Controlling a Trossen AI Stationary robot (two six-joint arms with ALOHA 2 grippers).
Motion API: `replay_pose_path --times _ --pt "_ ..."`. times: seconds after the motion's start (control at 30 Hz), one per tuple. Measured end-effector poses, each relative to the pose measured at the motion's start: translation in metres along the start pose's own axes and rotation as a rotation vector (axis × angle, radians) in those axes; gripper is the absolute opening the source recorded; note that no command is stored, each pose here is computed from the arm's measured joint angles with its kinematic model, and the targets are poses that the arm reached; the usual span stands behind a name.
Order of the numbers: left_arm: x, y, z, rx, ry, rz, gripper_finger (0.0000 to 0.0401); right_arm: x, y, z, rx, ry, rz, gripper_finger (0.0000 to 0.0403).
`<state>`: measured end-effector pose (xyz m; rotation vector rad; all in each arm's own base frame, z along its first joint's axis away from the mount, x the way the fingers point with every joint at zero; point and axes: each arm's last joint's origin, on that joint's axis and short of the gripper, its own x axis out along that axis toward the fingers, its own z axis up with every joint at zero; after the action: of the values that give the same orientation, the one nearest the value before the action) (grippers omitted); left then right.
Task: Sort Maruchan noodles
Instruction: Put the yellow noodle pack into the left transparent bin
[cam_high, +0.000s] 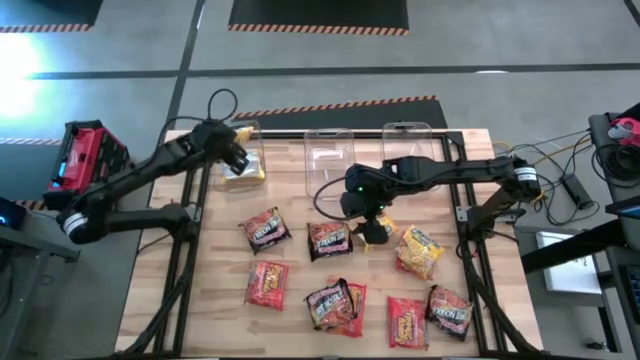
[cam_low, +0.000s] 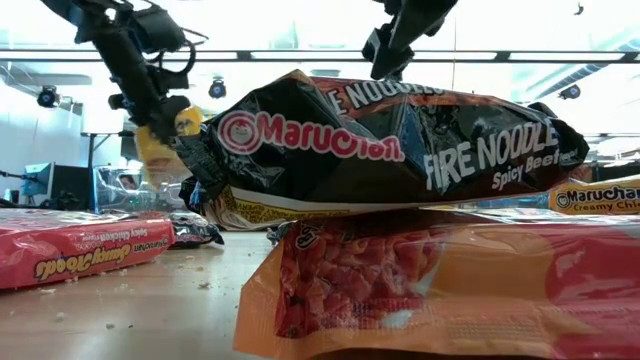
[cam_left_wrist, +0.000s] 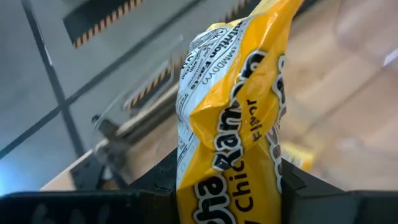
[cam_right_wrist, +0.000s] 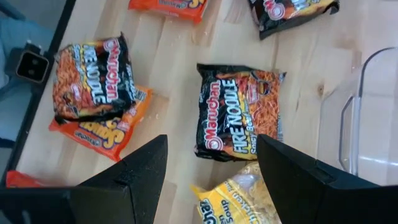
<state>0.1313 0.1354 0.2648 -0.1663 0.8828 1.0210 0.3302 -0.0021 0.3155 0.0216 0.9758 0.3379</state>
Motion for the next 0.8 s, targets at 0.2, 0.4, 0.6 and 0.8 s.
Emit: replay_pose_path --times 0.2,0.4,0.6,0.8 --pt "0.001 0.003 0.021 0.154 0.168 -0.003 0.0112 0.009 -0.001 -0.01 0.001 0.042 0.007 0.0232" --pt "0.018 0.006 0.045 0.239 0.245 -0.059 0.0112 0.02 -0.003 -0.021 0.015 0.09 0.016 0.0232" --pt "0.04 0.014 0.046 0.279 0.31 -0.113 0.0113 0.031 -0.004 -0.035 0.032 0.144 0.026 0.0231" --pt "0.049 0.028 0.043 0.296 0.343 -0.143 0.0113 0.035 -0.005 -0.041 0.012 0.164 0.032 0.0231"
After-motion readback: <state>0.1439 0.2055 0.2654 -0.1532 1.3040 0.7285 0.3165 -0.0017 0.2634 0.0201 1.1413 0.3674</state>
